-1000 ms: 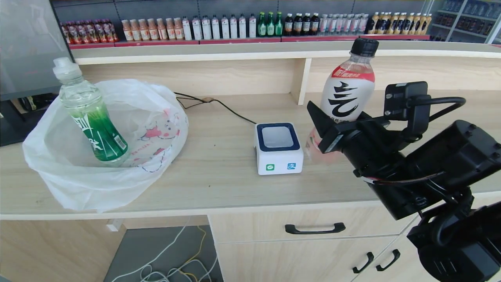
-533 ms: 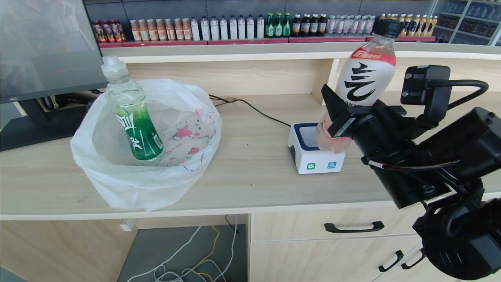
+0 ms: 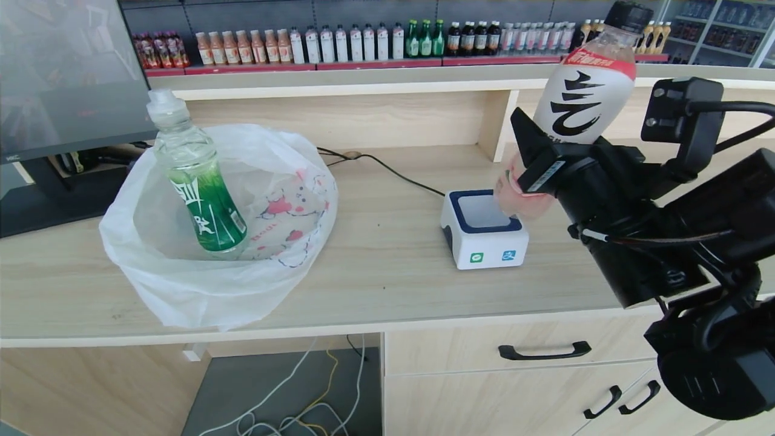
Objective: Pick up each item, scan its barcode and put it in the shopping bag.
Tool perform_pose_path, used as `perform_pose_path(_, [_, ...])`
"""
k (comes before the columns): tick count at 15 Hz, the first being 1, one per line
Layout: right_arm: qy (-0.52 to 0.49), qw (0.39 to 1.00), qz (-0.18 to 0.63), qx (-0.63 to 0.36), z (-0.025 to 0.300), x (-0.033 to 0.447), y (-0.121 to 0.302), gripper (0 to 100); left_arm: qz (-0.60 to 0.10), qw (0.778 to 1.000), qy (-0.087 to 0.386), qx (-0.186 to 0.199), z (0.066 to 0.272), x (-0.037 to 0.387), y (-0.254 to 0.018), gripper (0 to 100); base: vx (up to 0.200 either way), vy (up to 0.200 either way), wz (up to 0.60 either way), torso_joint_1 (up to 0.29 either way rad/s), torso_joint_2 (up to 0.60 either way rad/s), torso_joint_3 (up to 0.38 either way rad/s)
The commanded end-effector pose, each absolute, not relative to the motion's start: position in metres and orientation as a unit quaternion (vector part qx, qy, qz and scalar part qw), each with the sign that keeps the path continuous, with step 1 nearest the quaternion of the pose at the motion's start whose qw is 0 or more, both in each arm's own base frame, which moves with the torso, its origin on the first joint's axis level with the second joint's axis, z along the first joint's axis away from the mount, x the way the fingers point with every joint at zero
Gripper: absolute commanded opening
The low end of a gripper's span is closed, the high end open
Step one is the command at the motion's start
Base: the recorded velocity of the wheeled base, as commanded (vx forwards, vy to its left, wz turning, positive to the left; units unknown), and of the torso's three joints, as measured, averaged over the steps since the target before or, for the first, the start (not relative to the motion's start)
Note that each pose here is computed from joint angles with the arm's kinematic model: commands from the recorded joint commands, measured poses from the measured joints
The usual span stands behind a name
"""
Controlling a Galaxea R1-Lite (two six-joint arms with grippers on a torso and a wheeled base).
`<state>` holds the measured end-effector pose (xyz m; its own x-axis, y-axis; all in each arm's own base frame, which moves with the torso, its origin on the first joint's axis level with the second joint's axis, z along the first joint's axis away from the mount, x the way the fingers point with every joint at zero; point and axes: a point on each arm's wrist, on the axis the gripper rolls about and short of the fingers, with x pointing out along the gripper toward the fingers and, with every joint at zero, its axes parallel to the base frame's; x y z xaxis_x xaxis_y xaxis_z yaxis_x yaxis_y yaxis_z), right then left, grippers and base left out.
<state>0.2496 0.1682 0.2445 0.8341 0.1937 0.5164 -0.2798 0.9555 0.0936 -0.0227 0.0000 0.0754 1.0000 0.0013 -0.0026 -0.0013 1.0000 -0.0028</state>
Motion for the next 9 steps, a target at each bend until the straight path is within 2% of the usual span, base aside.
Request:
perform_pose_path(1, [-0.268, 0.950, 0.128, 0.097, 0.250, 0.250, 0.170, 0, 0.001, 1.000, 0.002, -0.002, 0.075, -0.023, 0.000, 100, 0.000, 0.000, 0.00, 0.000, 0.00, 0.000])
perform_pose_path(4, [-0.277, 0.940, 0.139, 0.144, 0.259, 0.251, 0.171, 0, 0.001, 1.000, 0.002, -0.002, 0.075, -0.023, 0.000, 100, 0.000, 0.000, 0.00, 0.000, 0.00, 0.000])
perform_pose_path(6, [-0.274, 0.920, 0.160, 0.232, 0.262, 0.261, 0.178, 0, 0.001, 1.000, 0.002, -0.002, 0.075, -0.023, 0.000, 100, 0.000, 0.000, 0.00, 0.000, 0.00, 0.000])
perform_pose_path(9, [-0.255, 0.909, 0.162, 0.288, 0.253, 0.272, 0.182, 0, 0.001, 1.000, 0.002, -0.002, 0.075, -0.023, 0.000, 100, 0.000, 0.000, 0.00, 0.000, 0.00, 0.000])
